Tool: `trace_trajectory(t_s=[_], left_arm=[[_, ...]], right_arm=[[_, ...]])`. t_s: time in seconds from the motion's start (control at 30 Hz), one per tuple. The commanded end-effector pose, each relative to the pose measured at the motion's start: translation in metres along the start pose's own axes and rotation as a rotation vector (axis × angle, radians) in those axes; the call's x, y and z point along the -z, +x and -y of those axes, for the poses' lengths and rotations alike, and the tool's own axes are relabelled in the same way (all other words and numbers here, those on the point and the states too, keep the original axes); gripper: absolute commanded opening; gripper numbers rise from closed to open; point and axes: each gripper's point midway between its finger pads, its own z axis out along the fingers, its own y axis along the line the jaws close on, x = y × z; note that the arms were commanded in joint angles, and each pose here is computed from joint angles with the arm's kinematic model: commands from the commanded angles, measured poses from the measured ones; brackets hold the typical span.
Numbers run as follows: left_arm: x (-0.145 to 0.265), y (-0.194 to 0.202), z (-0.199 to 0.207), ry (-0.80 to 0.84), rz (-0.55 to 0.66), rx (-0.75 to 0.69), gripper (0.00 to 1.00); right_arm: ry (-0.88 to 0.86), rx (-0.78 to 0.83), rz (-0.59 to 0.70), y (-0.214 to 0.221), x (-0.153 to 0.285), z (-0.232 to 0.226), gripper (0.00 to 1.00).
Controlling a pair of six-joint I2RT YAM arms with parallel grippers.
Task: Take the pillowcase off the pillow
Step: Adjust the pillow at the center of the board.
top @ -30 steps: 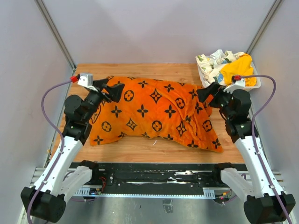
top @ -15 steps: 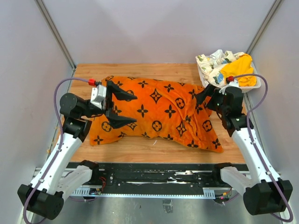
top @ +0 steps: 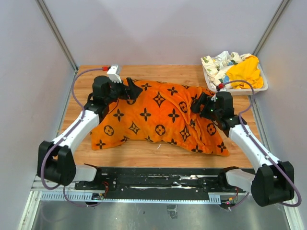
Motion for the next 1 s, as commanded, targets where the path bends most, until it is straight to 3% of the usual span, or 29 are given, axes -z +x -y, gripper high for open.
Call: trace_trajectory(t_s=[0.0,0.13,0.37,0.53,0.6,0.73,0.8,0.97], left_arm=[[0.01,0.061,-0.086,-0.441,-0.088,0.16,0.95],[0.033,0.089,-0.104,-0.55,-0.076,0.201,0.94],[0.039,0.104,-0.138,-0.674,-0.078,0.2,0.97],[0.023,0.083,-0.208,-0.845,-0.053,0.135,0.97],[-0.007,0.064,-0.221,-0.81,-0.06,0.133,0.95],[-0.094,0.031,-0.208,-0.575,-0.084,0.134,0.86],[-0.126,0.021,-0.201,-0.537,-0.101,0.097,0.86],[-0.149,0.008,-0.187,-0.547,-0.125,0.016,0.86]], right_arm=[[-0.077,0.029,-0.089,0.036,-0.012,-0.028,0.82],[-0.093,0.063,-0.115,0.054,-0.018,-0.036,0.62],[-0.107,0.124,-0.024,0.032,-0.005,-0.041,0.29],[-0.088,0.15,0.038,0.021,0.012,-0.037,0.23],[-0.106,0.159,0.054,0.019,0.019,-0.039,0.25],[-0.137,0.17,0.086,0.018,0.029,-0.042,0.64],[-0.128,0.178,0.109,0.015,0.033,-0.039,0.77],[-0.085,0.215,0.14,0.008,0.041,-0.031,0.87]])
